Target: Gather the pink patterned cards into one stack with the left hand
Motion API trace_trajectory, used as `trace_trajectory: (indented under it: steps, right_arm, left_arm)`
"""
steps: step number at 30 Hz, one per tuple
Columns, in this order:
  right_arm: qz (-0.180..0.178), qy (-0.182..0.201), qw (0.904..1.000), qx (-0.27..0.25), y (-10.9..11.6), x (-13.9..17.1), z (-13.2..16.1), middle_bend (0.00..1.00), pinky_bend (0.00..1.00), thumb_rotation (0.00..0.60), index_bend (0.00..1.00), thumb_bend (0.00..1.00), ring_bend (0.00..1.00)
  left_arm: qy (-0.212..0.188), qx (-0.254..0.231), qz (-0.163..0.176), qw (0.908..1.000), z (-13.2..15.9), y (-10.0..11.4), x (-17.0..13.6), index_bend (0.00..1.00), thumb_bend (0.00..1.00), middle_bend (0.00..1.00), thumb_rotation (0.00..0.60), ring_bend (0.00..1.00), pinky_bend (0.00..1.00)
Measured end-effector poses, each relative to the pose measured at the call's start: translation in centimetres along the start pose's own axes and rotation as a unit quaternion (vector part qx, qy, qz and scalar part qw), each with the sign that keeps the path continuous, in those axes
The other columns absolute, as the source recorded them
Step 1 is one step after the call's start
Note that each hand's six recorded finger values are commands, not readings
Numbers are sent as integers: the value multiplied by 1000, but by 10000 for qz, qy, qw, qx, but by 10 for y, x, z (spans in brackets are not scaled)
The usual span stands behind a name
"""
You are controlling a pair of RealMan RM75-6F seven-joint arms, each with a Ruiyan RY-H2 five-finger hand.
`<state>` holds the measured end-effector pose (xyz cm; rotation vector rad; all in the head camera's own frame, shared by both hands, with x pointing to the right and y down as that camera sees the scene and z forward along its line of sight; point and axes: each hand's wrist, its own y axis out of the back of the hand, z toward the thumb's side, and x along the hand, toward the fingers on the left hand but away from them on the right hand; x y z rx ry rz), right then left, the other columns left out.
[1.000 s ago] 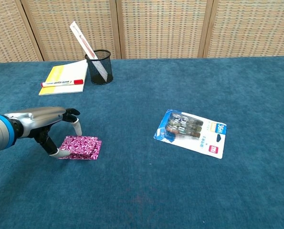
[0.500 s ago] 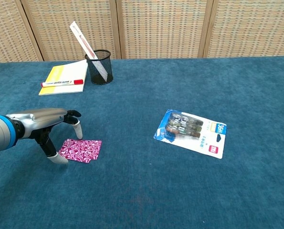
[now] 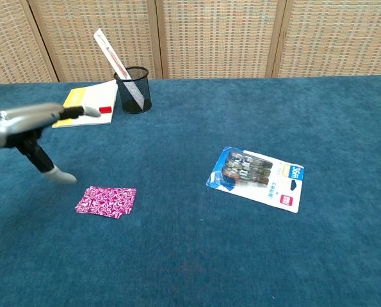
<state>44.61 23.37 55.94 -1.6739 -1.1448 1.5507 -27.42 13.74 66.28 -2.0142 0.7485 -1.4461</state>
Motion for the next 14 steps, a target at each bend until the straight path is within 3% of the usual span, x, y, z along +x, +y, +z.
trace_trajectory:
  steps: [8, 14]
  right_arm:
    - [-28, -17, 10000, 46, 0, 0, 1, 0, 0, 600, 15, 131, 0]
    - [-78, -24, 9999, 92, 0, 0, 3, 0, 0, 600, 15, 131, 0]
  left_arm:
    - [-378, -85, 1201, 9920, -51, 45, -44, 0, 0, 0, 600, 0, 0]
    - [-42, -162, 2004, 9796, -119, 61, -107, 0, 0, 0, 600, 0, 0]
